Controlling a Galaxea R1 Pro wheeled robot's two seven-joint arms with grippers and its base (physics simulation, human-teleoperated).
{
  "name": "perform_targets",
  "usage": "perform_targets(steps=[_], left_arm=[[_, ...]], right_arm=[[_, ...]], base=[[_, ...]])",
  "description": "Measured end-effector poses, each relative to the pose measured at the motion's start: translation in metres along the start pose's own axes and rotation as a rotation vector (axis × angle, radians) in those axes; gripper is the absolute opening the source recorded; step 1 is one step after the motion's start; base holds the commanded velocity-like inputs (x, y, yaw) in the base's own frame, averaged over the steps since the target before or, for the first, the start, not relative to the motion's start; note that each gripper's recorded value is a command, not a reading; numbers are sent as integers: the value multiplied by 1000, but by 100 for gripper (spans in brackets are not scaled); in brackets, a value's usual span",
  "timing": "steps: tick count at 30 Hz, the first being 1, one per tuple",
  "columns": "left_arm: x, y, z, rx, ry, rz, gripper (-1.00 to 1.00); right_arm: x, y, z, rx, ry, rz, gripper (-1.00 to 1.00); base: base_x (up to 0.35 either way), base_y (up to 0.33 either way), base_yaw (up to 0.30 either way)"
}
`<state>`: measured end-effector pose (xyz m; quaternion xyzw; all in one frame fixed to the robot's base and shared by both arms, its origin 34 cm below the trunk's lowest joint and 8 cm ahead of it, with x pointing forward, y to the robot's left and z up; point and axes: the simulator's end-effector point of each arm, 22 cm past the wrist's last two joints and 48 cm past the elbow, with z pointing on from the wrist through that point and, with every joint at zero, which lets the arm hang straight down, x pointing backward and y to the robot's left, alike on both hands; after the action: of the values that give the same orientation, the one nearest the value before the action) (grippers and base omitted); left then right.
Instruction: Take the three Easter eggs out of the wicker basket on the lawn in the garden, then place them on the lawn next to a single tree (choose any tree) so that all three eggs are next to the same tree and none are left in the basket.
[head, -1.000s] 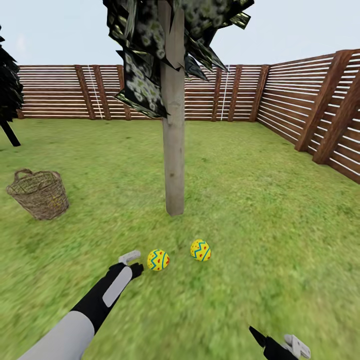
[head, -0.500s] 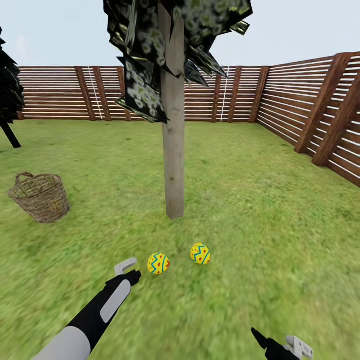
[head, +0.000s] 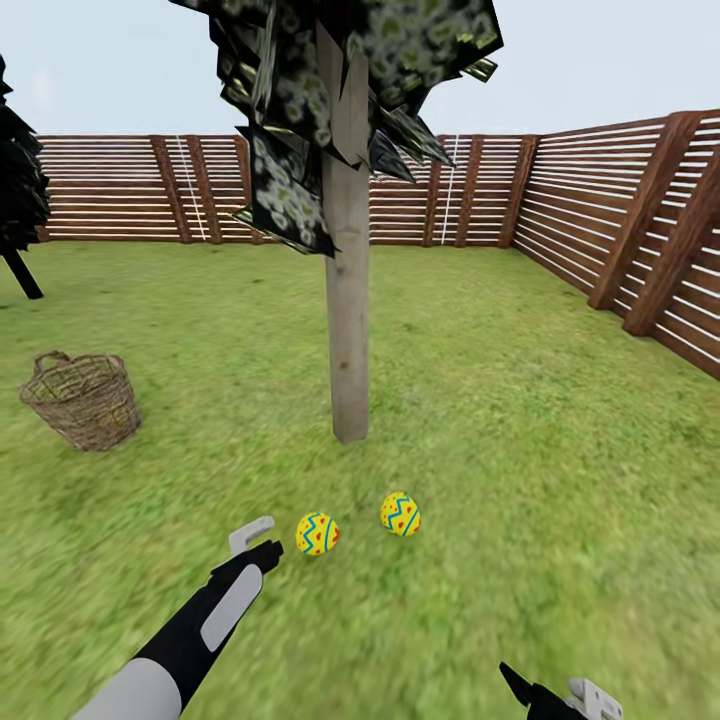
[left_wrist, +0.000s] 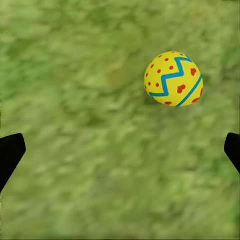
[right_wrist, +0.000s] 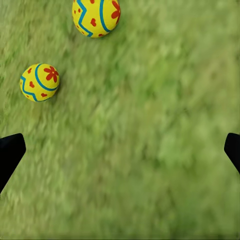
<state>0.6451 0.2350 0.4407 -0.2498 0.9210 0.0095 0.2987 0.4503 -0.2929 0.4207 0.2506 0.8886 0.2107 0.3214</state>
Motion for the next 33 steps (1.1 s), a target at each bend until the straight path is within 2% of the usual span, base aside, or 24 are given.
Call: perform_targets(steps=[26,33], left_arm=[[-30,-8,-37,-9,12,3,100],[-30,-1,-43,-30,29,4,100]], right_arm=[[-30,33,-31,-4,3,3,100],[-37,41,-39,-1,6,4,100]], base=[[0,0,1],[0,0,164]])
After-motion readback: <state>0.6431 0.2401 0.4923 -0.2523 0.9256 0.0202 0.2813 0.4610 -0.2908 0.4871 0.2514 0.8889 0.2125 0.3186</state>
